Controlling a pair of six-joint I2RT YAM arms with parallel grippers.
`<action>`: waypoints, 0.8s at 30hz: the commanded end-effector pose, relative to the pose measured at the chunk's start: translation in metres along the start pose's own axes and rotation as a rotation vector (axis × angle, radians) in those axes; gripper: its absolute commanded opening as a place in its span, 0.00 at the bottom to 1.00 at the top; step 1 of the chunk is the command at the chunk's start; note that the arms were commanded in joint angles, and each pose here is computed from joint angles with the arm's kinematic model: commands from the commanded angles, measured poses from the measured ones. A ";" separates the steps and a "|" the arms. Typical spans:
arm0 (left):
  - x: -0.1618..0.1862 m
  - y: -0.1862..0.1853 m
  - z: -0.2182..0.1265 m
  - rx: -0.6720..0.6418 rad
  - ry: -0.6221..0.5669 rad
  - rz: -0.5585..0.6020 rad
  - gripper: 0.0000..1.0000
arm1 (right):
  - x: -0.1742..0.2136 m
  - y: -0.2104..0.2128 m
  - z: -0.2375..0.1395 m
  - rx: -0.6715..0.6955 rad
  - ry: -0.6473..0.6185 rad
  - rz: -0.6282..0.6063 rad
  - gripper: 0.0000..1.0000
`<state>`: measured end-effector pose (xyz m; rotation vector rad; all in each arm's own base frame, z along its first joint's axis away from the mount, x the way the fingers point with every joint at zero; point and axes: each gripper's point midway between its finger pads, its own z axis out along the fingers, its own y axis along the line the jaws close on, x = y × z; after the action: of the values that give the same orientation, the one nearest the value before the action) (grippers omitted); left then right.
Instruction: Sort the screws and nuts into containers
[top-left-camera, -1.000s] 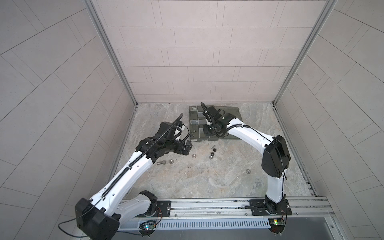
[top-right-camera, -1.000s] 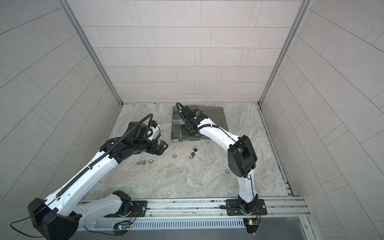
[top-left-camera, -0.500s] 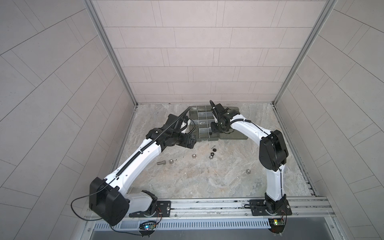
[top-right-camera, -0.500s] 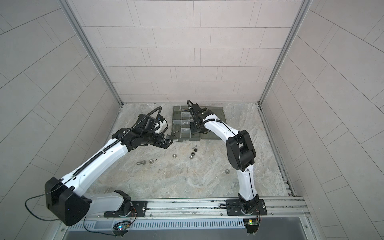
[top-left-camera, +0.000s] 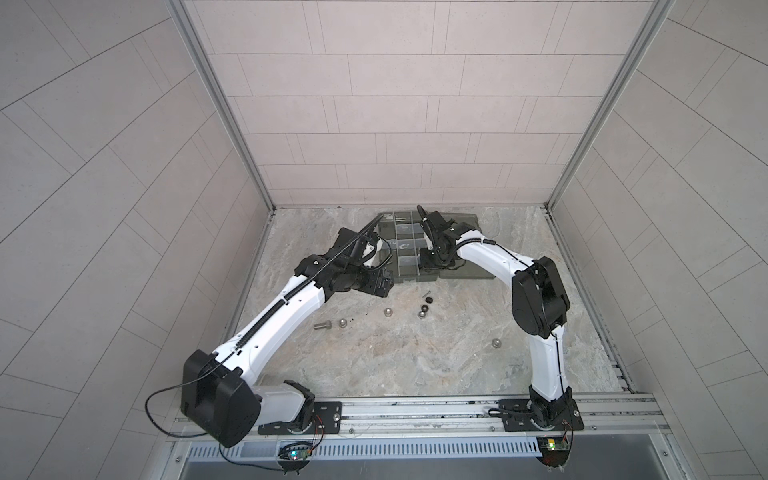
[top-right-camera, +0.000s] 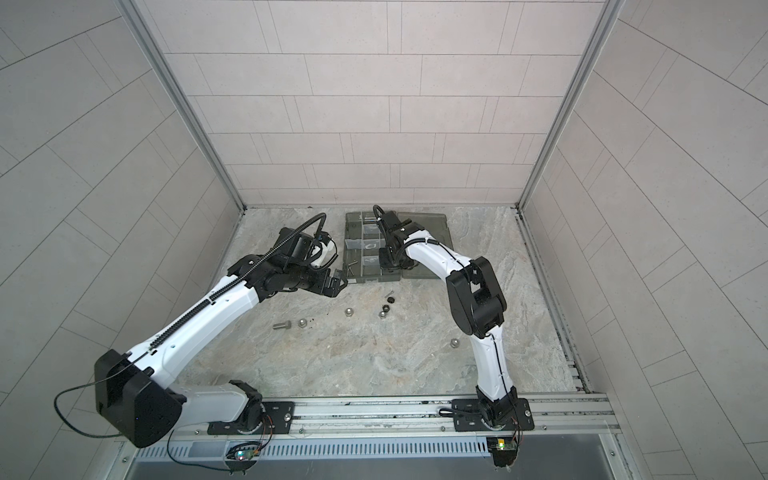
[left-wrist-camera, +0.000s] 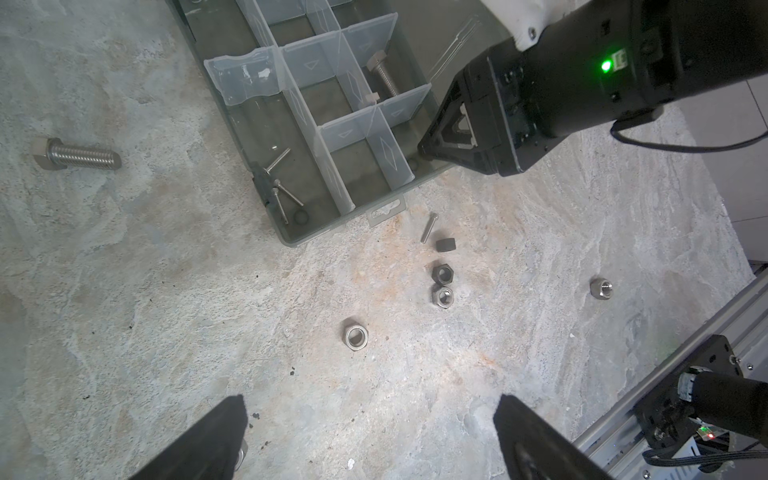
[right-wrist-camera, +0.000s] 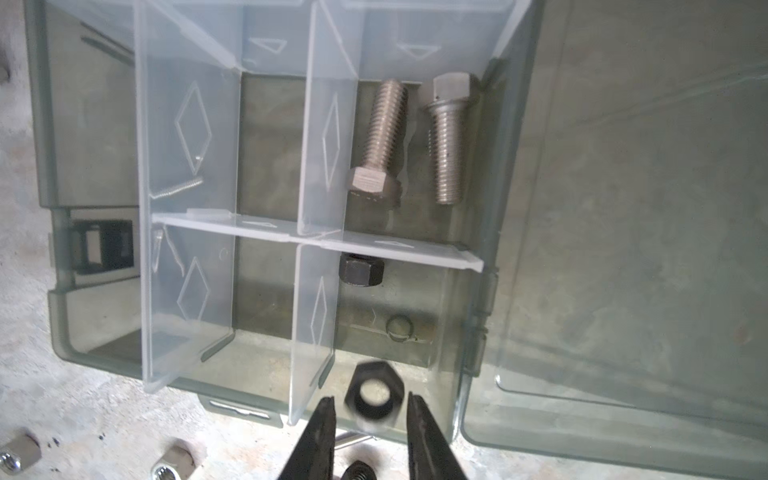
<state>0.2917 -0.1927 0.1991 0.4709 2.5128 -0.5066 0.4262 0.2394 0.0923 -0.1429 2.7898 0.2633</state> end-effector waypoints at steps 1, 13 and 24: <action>-0.005 -0.004 -0.007 0.011 -0.025 0.014 1.00 | 0.000 -0.001 -0.004 0.000 -0.007 -0.004 0.38; 0.005 -0.006 -0.018 0.027 -0.053 -0.006 1.00 | 0.028 -0.008 -0.040 0.026 -0.035 -0.018 0.42; 0.025 -0.008 -0.030 0.049 -0.072 -0.039 1.00 | 0.086 -0.009 -0.024 0.031 0.023 -0.047 0.34</action>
<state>0.2623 -0.1809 0.2101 0.4311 2.4555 -0.5660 0.3396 0.2230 0.0851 -0.2326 2.8225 0.2144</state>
